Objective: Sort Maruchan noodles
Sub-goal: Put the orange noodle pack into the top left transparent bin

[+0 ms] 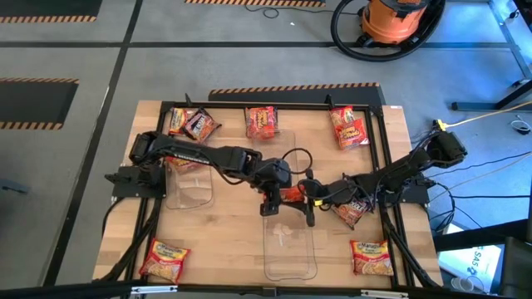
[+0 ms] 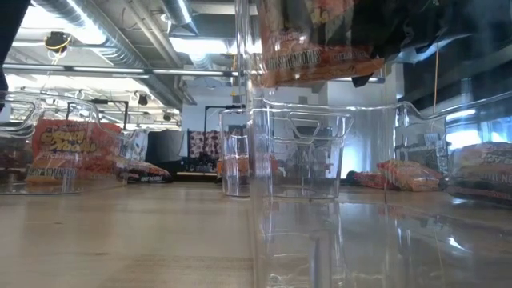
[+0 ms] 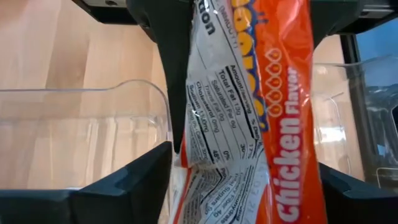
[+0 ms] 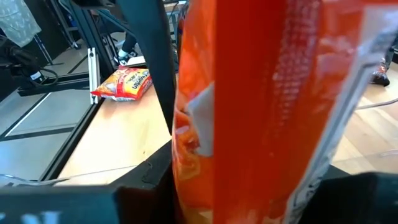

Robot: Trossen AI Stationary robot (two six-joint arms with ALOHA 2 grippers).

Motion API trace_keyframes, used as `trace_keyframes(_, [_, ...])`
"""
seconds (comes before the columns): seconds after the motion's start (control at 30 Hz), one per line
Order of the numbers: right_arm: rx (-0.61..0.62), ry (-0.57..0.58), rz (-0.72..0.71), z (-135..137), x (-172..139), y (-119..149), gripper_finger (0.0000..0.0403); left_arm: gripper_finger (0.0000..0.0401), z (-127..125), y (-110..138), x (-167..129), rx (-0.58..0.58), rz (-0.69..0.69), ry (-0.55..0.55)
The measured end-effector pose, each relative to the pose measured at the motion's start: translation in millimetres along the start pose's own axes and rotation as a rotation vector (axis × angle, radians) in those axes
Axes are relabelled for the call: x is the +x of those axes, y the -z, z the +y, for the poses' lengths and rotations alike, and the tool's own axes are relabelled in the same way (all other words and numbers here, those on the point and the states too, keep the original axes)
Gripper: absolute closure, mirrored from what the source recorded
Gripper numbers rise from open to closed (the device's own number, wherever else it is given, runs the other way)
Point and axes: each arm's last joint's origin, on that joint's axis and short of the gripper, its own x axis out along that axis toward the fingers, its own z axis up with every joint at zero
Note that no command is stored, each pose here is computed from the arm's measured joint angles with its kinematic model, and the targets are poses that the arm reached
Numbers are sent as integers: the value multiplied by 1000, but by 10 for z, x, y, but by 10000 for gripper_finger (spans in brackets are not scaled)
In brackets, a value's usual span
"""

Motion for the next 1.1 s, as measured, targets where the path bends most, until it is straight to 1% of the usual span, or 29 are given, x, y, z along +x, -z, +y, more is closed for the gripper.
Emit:
trace_keyframes(0.1, [2, 0, -3, 0, 0, -3, 228, 190, -5, 1, 0, 1, 1, 1])
trace_keyframes(0.27, [6, 25, -11, -7, 1, -5, 175, 251, -5, 5, -3, 5, 6, 0])
trace_keyframes(0.37, [10, 15, -32, -1, -3, -33, 139, 268, 0, 28, -4, 7, 28, -3])
trace_keyframes(0.43, [7, -16, -43, 13, -35, -80, 121, 271, 0, 57, -46, 6, 55, -8])
trace_keyframes(0.57, [12, -78, -79, 92, -169, -205, 99, 274, -42, 90, -323, 6, 61, -34])
trace_keyframes(0.7, [-8, -119, -65, 175, -354, -293, 94, 274, -80, 196, -647, -2, 105, -83])
trace_keyframes(0.87, [-39, -90, 7, 177, -467, -267, 98, 274, -125, 397, -1109, -7, 146, -268])
trace_keyframes(0.97, [-25, -92, 48, 178, -465, -217, 101, 274, -133, 590, -1316, -26, 187, -337])
trace_keyframes(1.1, [-13, -75, 105, 170, -432, -126, 104, 274, -52, 948, -1568, -154, 225, -381])
